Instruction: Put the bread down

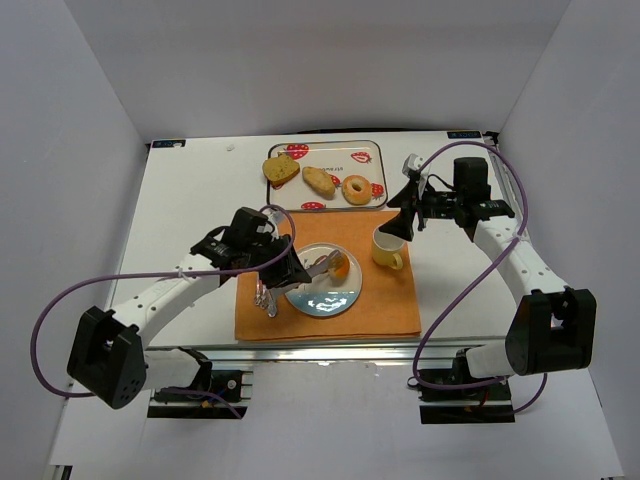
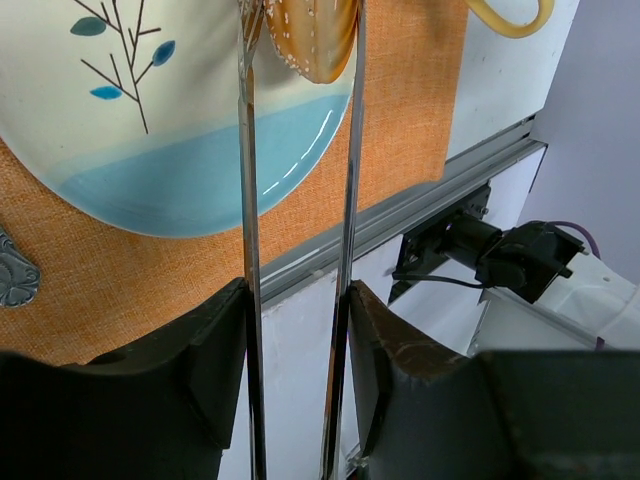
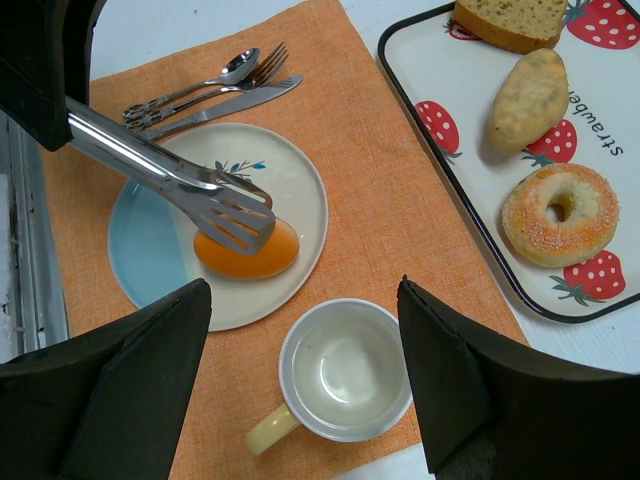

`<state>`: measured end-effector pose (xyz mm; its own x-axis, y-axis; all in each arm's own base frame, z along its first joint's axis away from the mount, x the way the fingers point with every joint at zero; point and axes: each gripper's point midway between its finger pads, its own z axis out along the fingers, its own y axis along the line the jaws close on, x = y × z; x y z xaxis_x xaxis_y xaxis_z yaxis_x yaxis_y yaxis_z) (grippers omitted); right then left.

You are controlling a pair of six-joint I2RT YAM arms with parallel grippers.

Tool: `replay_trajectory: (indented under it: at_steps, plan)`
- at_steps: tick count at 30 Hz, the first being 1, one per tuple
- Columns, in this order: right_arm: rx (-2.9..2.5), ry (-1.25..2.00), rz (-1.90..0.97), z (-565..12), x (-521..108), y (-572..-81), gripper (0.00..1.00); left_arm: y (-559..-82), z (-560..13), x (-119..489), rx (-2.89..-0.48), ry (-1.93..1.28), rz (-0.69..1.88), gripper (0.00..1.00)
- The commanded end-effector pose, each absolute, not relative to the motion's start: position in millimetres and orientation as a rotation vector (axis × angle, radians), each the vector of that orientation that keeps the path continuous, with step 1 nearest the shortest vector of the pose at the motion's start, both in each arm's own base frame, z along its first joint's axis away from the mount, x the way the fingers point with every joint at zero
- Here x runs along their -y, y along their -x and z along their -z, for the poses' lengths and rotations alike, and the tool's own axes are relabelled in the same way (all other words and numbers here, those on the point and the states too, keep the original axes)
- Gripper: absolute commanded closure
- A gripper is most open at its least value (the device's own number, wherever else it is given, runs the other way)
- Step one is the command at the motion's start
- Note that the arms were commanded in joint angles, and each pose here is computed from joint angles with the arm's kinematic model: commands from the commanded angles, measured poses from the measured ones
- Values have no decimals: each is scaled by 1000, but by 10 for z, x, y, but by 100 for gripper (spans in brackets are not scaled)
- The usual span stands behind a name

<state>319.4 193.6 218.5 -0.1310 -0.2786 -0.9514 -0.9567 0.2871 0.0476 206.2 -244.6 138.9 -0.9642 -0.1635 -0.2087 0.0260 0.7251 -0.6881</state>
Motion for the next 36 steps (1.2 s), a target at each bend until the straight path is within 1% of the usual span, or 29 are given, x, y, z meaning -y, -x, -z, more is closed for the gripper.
replay_trajectory:
  at_steps: [1,8,16,24,29,36]
  plan:
    - [-1572,1171,-899,-2291,-1937,-3168,20,-2143,-1573,2507,-2612,63,1099,48]
    - [-1571,1172,-904,-2281,-1941,-3166,20,-2159,-1672,2479,-2607,50,1070,47]
    - [-1570,1175,-909,-2269,-1944,-3159,20,-2132,-1703,2487,-2606,31,1086,44]
    - [-1569,1178,-908,-2262,-1941,-3145,20,-2159,-1702,2467,-2605,33,1059,45]
    - [-1564,1182,-908,-2263,-1943,-3141,20,-2378,-1899,2410,-2533,70,988,48]
    - [-1561,1184,-917,-2256,-1949,-3129,20,-2768,-2149,2418,-2419,177,1009,49]
